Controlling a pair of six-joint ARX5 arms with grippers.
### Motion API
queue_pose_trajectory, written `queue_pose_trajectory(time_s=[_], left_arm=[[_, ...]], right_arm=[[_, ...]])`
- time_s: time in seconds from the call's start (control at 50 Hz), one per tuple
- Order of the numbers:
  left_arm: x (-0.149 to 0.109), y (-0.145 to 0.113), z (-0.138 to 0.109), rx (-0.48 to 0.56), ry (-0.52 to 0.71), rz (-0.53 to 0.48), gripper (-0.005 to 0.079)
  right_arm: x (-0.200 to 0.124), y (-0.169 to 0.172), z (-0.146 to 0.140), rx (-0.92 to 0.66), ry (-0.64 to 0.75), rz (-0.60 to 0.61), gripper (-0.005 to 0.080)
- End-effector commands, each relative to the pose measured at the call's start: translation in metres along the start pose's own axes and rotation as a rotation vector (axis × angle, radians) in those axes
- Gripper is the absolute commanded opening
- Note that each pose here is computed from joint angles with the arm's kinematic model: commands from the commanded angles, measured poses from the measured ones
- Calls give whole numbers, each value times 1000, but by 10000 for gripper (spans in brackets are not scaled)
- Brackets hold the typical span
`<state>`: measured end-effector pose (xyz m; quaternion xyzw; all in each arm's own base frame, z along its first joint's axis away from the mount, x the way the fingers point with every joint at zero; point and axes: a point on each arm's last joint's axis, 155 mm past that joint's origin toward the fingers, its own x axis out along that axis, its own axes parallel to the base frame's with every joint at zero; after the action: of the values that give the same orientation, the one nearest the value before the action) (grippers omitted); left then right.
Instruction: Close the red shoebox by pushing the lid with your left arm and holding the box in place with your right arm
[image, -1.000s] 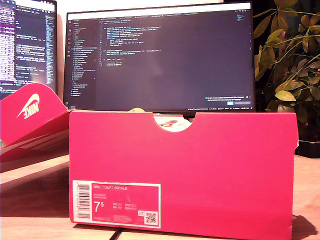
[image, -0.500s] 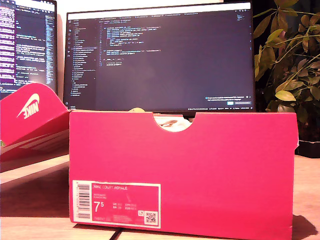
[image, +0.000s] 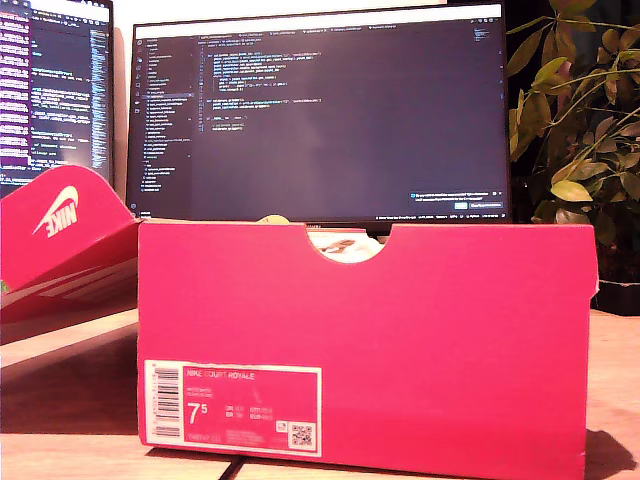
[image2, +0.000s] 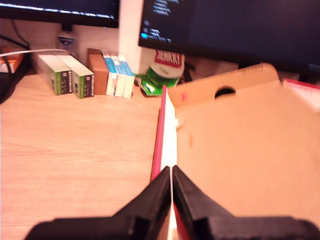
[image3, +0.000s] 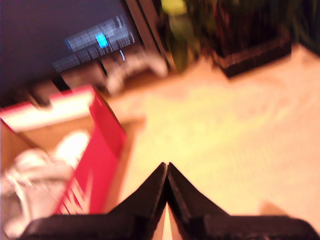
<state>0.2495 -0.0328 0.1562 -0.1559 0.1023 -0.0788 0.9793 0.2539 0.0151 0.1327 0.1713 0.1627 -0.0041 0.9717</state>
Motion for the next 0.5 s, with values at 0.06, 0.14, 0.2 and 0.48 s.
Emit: queue_pose_trajectory(time_s=[0.06,0.14,0.2,0.48], left_arm=[[8,-2,8,-32,60,14,-19],[15,-2,15,-38,96,29,-19],[21,-1,21,-28,124,39,-19],[57,11,26,-68,308,17,-19]], right_arm=[[5,6,4,0,61,2,-12],[10,8,7,-11,112,-14,-12],[14,10,12,-39,144,-24,-12],[41,28,32,-169,299,-11,-12]])
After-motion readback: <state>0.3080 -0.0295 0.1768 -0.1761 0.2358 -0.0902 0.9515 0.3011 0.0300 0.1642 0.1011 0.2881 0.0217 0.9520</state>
